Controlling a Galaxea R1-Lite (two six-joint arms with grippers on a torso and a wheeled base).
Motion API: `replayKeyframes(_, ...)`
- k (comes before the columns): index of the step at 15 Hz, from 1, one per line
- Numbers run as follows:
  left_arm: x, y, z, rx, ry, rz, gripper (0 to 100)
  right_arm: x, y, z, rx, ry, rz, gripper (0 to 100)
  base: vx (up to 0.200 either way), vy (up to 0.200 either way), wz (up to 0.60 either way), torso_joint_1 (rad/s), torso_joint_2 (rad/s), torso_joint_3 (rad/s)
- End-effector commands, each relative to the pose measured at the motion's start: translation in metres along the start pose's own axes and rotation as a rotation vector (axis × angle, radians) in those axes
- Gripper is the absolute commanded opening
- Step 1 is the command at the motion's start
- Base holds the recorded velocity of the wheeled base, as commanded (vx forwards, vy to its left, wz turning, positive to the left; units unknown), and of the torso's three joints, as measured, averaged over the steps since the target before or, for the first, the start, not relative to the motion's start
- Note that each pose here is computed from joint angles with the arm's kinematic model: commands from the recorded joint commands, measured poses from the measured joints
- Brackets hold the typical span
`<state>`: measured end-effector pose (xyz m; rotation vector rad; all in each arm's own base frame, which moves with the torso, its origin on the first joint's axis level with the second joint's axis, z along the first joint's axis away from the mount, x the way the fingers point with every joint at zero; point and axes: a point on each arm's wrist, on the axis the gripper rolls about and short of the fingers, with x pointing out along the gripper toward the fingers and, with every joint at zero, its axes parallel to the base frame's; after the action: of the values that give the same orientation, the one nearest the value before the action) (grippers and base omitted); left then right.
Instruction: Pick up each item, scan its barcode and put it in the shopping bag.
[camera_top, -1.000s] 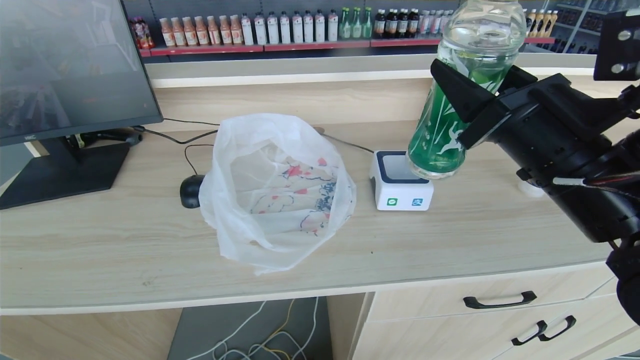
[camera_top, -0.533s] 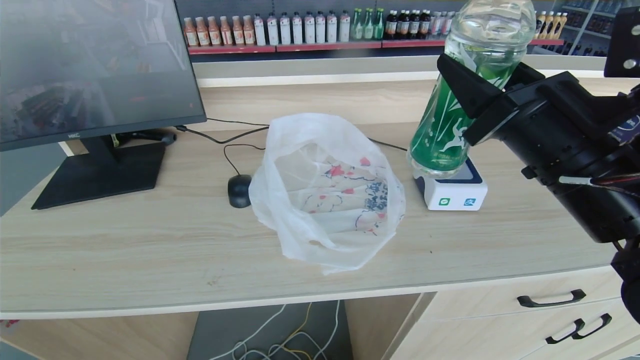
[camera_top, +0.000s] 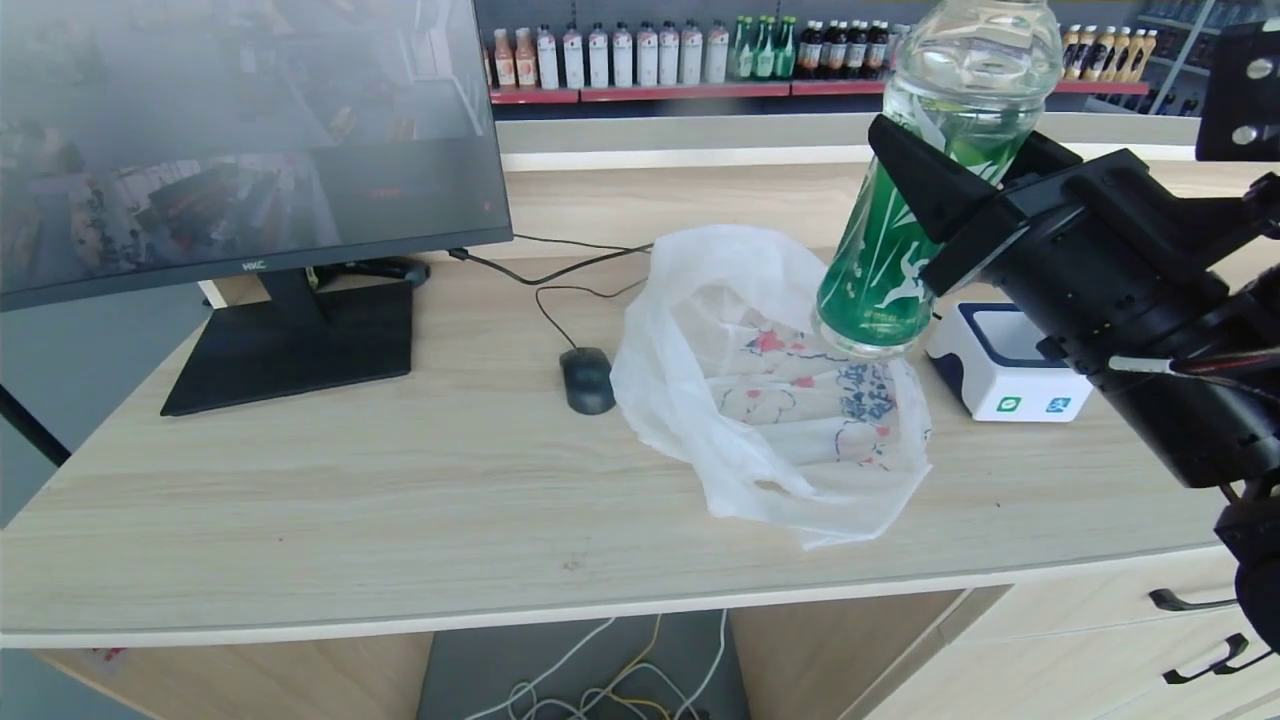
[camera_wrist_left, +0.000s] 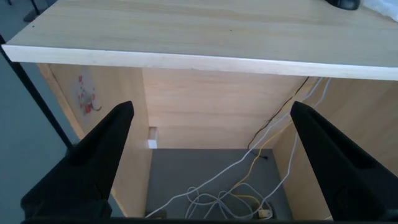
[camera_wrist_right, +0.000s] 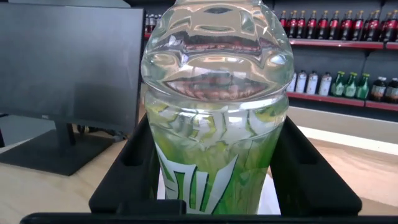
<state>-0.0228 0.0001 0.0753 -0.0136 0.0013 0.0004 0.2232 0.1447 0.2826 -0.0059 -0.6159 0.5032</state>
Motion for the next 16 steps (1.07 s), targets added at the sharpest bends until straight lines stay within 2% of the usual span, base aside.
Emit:
replayKeyframes(1,0.0,0.0,0.0,0.0,-0.001,0.001,100,0.001,0.0,-0.003,0.0,0.005,0.0,0,0.0,0.0,0.0,0.0,0.0,0.0)
replayKeyframes(6,0.0,0.0,0.0,0.0,-0.001,0.001,100,0.004,0.003,-0.016,0.0,0.033,0.006,0,0.0,0.0,0.0,0.0,0.0,0.0)
replayKeyframes(16,0.0,0.0,0.0,0.0,-0.001,0.001,100,0.043,0.008,-0.066,-0.012,0.068,-0.013,0,0.0,0.0,0.0,0.0,0.0,0.0)
